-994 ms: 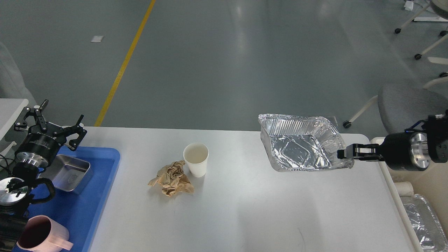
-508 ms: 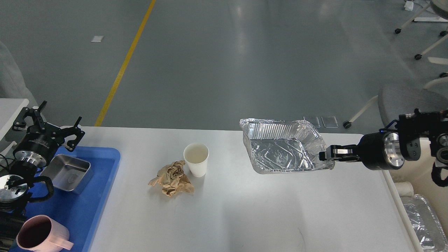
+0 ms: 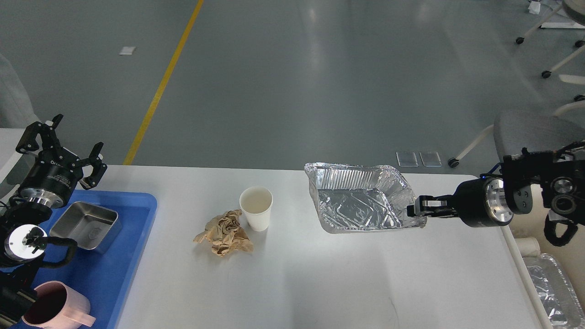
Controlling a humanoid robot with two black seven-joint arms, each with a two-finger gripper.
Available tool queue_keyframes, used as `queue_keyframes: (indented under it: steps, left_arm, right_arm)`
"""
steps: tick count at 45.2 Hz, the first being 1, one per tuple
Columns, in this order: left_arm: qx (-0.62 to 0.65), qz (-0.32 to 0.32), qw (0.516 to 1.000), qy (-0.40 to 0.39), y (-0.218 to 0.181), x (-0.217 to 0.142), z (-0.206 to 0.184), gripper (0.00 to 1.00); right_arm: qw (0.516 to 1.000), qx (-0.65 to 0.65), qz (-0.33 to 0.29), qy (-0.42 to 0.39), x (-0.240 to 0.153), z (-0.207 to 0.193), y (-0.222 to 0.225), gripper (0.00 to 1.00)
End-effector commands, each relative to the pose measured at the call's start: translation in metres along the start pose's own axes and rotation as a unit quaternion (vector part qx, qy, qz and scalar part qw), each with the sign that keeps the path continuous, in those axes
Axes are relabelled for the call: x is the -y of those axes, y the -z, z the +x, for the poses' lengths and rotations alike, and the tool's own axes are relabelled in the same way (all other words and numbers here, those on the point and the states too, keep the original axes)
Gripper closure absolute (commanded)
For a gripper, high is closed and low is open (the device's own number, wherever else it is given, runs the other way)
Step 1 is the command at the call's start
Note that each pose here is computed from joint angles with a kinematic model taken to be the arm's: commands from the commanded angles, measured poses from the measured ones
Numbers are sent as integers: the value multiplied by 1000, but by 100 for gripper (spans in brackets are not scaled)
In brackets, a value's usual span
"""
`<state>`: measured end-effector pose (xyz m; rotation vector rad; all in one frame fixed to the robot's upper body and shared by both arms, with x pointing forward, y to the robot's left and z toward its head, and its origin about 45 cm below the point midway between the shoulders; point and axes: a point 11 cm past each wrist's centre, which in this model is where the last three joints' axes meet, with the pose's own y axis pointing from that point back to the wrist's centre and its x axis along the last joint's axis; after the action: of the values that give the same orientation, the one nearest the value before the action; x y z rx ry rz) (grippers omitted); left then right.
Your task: Tidy desktop
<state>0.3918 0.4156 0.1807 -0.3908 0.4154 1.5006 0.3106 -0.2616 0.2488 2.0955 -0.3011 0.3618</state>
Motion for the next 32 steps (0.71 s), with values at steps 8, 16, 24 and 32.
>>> queue_keyframes:
  steps: [8, 16, 24, 32]
  left_arm:
    - [174, 58, 983, 4, -15, -31, 17, 4]
    - [321, 228, 919, -17, 4, -69, 57, 3]
    - [348, 223, 910, -40, -20, -72, 71, 3]
    - [370, 215, 903, -44, -42, -73, 75, 3]
  right_arm:
    - [1000, 4, -1, 4, 2, -4, -3, 100]
    - [1000, 4, -2, 4, 3, -5, -4, 100]
    - [1000, 4, -3, 2, 2, -4, -4, 100]
    - [1000, 4, -2, 2, 3, -4, -4, 100]
